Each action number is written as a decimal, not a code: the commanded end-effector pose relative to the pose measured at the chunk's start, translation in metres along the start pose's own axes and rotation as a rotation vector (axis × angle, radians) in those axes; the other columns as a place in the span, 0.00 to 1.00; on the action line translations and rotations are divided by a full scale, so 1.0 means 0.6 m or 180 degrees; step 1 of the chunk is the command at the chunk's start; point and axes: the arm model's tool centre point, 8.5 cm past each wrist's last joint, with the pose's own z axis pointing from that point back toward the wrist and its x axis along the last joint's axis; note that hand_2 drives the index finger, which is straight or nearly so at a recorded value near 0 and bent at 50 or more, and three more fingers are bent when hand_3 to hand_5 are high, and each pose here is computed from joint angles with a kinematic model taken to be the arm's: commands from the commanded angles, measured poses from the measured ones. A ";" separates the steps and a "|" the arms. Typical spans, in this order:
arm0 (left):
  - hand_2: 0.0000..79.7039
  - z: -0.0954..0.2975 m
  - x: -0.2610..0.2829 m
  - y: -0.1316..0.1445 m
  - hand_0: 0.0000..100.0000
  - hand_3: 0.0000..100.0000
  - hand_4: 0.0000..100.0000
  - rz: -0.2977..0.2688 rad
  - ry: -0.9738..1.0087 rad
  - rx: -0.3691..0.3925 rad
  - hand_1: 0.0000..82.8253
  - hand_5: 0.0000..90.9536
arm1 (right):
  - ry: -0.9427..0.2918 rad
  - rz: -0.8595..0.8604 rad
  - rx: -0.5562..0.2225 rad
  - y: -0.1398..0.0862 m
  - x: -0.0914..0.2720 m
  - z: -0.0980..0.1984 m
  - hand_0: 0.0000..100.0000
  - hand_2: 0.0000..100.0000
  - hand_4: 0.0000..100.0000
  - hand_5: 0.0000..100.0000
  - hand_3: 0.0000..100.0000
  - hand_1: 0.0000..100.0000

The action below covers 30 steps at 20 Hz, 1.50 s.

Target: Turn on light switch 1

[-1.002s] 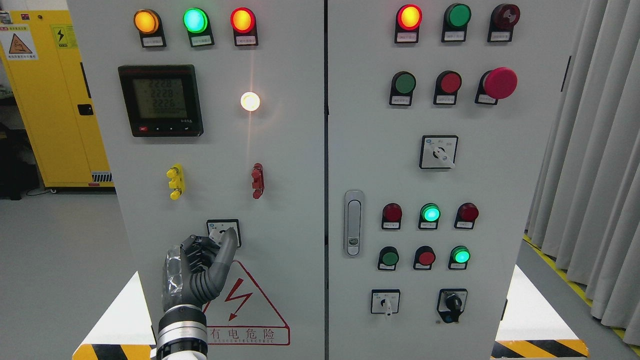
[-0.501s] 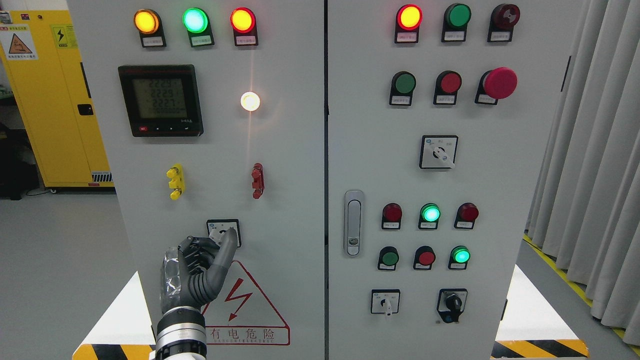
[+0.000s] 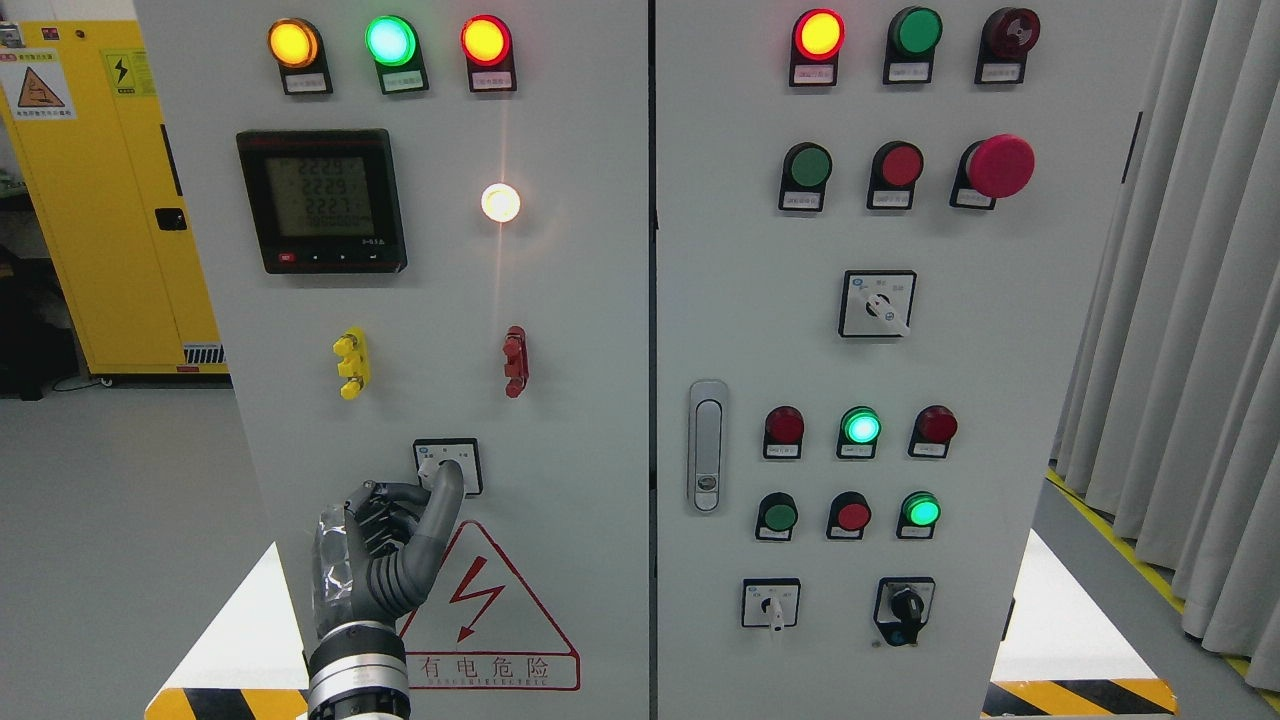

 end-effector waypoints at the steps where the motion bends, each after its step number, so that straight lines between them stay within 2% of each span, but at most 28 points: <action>1: 0.79 0.008 -0.010 0.003 0.04 0.92 0.90 0.0079 -0.0009 -0.0013 0.59 0.95 | -0.0002 0.0000 0.0003 0.000 0.000 0.000 0.00 0.04 0.00 0.00 0.00 0.50; 3: 0.79 0.014 -0.011 0.010 0.04 0.92 0.90 0.0097 -0.0038 0.0057 0.59 0.95 | -0.0002 0.0000 -0.0002 0.000 0.000 0.000 0.00 0.04 0.00 0.00 0.00 0.50; 9: 0.80 0.043 -0.033 0.027 0.05 0.92 0.90 0.0139 -0.0060 0.0071 0.59 0.95 | -0.0002 0.0000 0.0003 0.000 0.000 0.000 0.00 0.04 0.00 0.00 0.00 0.50; 13: 0.82 0.077 -0.071 0.045 0.05 0.93 0.91 0.0252 -0.0225 0.0044 0.58 0.96 | -0.0002 0.0000 0.0002 0.000 0.000 0.000 0.00 0.04 0.00 0.00 0.00 0.50; 16: 0.83 0.115 -0.122 0.067 0.05 0.94 0.92 0.0330 -0.0168 0.0011 0.57 0.96 | -0.0002 0.0000 -0.0002 0.000 0.000 0.000 0.00 0.04 0.00 0.00 0.00 0.50; 18: 0.83 0.141 -0.159 0.098 0.06 0.95 0.95 0.0414 -0.0076 0.0022 0.56 0.96 | -0.0002 0.0000 0.0003 0.000 0.000 0.000 0.00 0.04 0.00 0.00 0.00 0.50; 21: 0.82 0.187 -0.217 0.136 0.07 0.97 0.97 0.0336 0.0013 -0.0101 0.55 0.94 | -0.0002 0.0000 0.0003 0.000 0.000 0.000 0.00 0.04 0.00 0.00 0.00 0.50; 23: 0.76 0.211 -0.252 0.161 0.10 0.96 0.96 0.0243 0.0076 -0.0099 0.51 0.90 | -0.0002 0.0000 -0.0002 0.000 0.000 0.000 0.00 0.04 0.00 0.00 0.00 0.50; 27: 0.70 0.265 -0.345 0.205 0.11 0.92 0.92 0.0080 0.0612 -0.0061 0.49 0.84 | -0.0002 0.0000 0.0003 0.000 0.000 0.000 0.00 0.04 0.00 0.00 0.00 0.50; 28: 0.63 0.284 -0.370 0.213 0.13 0.83 0.84 0.0068 0.0754 -0.0099 0.48 0.69 | -0.0002 0.0000 0.0003 0.000 0.000 0.000 0.00 0.04 0.00 0.00 0.00 0.50; 29: 0.61 0.302 -0.393 0.219 0.14 0.79 0.79 0.0101 0.0865 -0.0167 0.47 0.62 | -0.0002 0.0000 0.0003 0.000 0.000 0.000 0.00 0.04 0.00 0.00 0.00 0.50; 30: 0.59 0.316 -0.413 0.223 0.14 0.78 0.78 0.0130 0.0945 -0.0243 0.46 0.61 | -0.0002 0.0000 0.0003 0.000 0.000 0.000 0.00 0.04 0.00 0.00 0.00 0.50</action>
